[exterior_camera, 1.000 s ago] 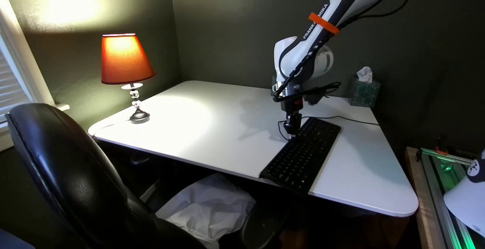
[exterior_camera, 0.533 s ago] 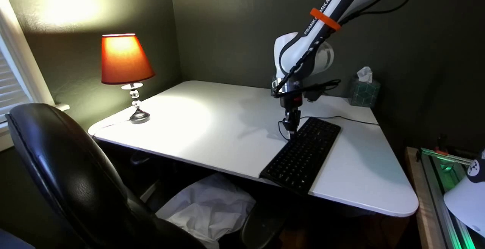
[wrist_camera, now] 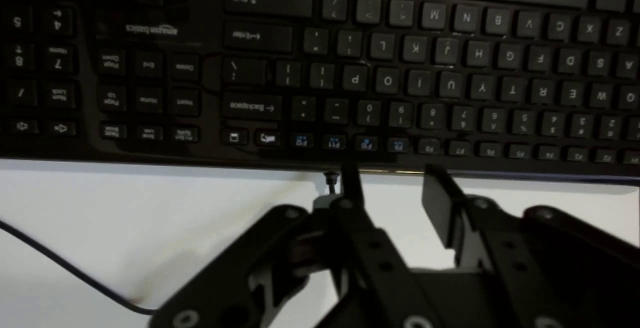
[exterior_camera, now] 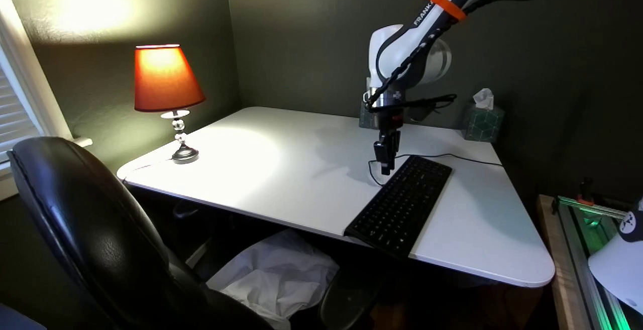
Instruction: Press the button on the keyboard
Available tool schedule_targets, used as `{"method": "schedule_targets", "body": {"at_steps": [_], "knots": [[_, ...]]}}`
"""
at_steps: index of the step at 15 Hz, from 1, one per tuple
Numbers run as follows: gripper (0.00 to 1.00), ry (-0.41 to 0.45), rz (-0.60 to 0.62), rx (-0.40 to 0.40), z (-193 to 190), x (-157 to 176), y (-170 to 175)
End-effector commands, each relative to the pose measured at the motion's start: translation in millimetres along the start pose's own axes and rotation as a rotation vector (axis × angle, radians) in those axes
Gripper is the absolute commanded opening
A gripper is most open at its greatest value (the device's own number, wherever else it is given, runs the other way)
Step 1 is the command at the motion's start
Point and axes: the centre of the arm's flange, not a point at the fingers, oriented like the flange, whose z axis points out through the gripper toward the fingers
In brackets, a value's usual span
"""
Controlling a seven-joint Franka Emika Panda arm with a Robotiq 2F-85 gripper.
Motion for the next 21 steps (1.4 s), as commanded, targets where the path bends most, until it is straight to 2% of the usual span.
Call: {"method": "schedule_targets", "body": {"at_steps": [1,5,16,17,21], "knots": [[0.71,0.045,0.031,-0.001,-13,-23,-7],[0.99,0.078,0.051,-0.014,-22,-33,-9],[1.0,0.139,0.099,-0.027,-41,-62,-12],[1.0,0.109,0.08,-0.02,-37,-45,-7],[1.0,0.117,0.086,-0.02,-41,-51,-7]]}}
